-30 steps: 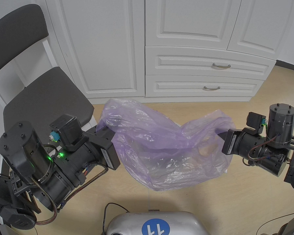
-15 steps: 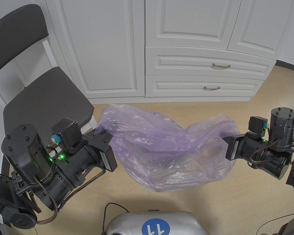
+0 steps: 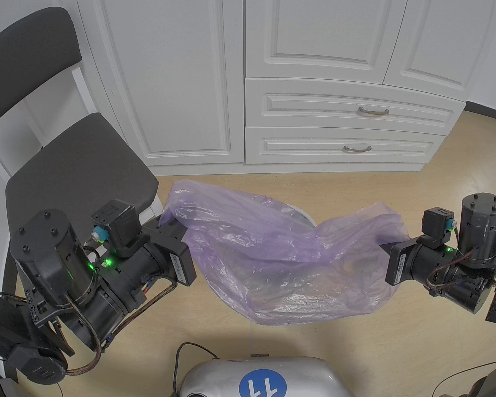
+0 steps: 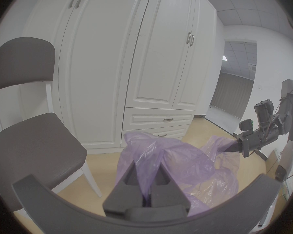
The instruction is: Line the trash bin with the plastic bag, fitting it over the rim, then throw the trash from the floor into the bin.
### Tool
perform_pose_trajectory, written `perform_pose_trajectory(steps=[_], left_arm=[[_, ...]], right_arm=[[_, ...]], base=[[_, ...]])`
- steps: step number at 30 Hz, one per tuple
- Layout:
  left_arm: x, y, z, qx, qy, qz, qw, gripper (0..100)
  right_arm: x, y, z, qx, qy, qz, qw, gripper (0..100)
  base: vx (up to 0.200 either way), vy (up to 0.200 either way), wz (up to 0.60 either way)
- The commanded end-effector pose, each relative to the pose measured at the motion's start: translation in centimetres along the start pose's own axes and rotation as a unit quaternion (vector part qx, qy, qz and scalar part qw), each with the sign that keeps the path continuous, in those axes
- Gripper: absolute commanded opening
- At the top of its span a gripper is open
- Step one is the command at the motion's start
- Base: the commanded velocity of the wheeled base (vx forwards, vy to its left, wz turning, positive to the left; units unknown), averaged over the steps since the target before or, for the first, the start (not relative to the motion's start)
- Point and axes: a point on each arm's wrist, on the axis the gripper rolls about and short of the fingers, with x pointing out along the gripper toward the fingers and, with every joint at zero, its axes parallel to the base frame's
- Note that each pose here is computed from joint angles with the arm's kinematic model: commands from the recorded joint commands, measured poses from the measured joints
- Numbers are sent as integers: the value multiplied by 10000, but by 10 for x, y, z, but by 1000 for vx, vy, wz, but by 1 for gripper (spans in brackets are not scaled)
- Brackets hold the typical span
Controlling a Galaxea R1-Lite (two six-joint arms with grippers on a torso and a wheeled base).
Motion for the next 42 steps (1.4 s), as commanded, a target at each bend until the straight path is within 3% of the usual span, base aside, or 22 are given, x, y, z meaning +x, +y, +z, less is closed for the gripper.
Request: perform_pose_trajectory(steps=[1,13,19,27,36,42], left_arm=[[2,1,-2,10,18,41,10000,0],[16,19,-16,10,127,380,9992,0],[35,30,-38,4,203,589,9981,0],[44,48,-50,-22,128,488,9987,0],[38,51,-54,-21,182,182,9997,0],[37,58,-54,-12,165,243,9996,0]], right_arm=[[1,0,-2,-8,31,-5,10000,0],[15,-10,-12,-103,321,-287,9990,0],[29,-16,-18,-51,505,-408,9979,0],[41,-22,-17,354,601,-261,9972,0],[50,-28,-24,358,765,-368,9957,0],[51,-31,-26,347,805,-424,9952,0]], base=[[0,0,0],[0,0,0],[0,0,0],[0,0,0],[0,0,0],[0,0,0]])
